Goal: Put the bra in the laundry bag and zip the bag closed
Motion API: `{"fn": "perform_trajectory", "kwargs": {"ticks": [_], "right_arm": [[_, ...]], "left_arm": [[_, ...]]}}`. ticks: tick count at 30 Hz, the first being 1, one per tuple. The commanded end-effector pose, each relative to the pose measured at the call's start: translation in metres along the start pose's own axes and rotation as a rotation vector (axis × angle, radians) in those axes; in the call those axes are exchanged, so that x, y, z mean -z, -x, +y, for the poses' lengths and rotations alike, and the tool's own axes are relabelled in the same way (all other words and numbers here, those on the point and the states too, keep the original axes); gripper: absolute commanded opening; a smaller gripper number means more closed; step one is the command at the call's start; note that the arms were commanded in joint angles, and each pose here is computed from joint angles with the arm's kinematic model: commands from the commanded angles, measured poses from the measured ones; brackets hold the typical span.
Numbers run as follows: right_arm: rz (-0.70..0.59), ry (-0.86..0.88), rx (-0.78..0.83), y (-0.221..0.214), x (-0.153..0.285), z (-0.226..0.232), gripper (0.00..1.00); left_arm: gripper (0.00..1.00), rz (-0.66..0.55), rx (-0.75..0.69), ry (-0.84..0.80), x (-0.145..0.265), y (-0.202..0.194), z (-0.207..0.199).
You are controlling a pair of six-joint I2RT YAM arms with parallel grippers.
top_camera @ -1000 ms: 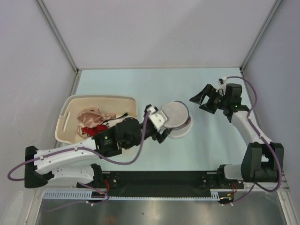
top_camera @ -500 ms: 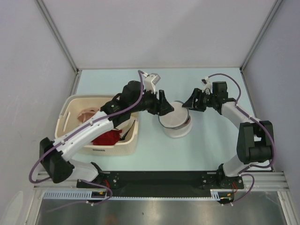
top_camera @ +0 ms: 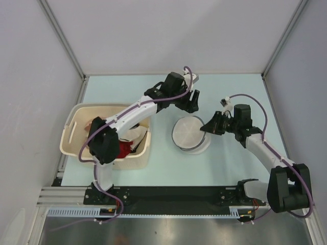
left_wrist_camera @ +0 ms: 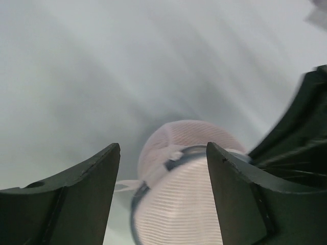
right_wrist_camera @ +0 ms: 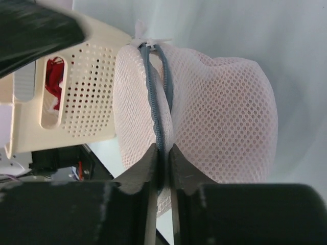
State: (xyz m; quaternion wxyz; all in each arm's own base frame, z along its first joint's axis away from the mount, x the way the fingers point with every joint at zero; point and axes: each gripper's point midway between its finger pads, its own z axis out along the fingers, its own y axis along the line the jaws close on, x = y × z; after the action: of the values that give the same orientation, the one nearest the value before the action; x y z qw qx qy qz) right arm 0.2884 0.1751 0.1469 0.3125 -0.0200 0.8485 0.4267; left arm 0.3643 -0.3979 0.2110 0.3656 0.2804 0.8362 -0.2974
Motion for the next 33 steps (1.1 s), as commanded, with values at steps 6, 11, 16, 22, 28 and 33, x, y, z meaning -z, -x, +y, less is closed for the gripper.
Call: {"fn": "perform_trajectory", "kwargs": {"ticks": [6, 11, 16, 22, 28, 33], "right_arm": [[-0.061, 0.045, 0.149, -0.02, 0.009, 0.006, 0.05], [-0.096, 0.064, 0.175, -0.019, 0.017, 0.015, 0.05], [-0.096, 0.07, 0.177, -0.021, 0.02, 0.019, 0.04], [-0.103, 0.078, 0.178, -0.024, 0.023, 0.022, 0.04], [-0.105, 0.087, 0.168, -0.025, 0.026, 0.024, 0.03], [-0.108, 0.093, 0.166, -0.029, 0.029, 0.026, 0.03]], "left_arm": [[0.75, 0.032, -0.238, -0.246, -0.003, -0.008, 0.013], [0.75, 0.085, -0.214, -0.439, 0.006, -0.019, 0.014], [0.75, 0.118, -0.238, -0.491, 0.002, -0.035, 0.007], [0.75, 0.183, -0.243, -0.501, -0.013, -0.064, 0.004], [0.58, 0.222, -0.242, -0.51, -0.016, -0.082, -0.004], [0.55, 0.192, -0.241, -0.517, -0.011, -0.084, -0.008]]}}
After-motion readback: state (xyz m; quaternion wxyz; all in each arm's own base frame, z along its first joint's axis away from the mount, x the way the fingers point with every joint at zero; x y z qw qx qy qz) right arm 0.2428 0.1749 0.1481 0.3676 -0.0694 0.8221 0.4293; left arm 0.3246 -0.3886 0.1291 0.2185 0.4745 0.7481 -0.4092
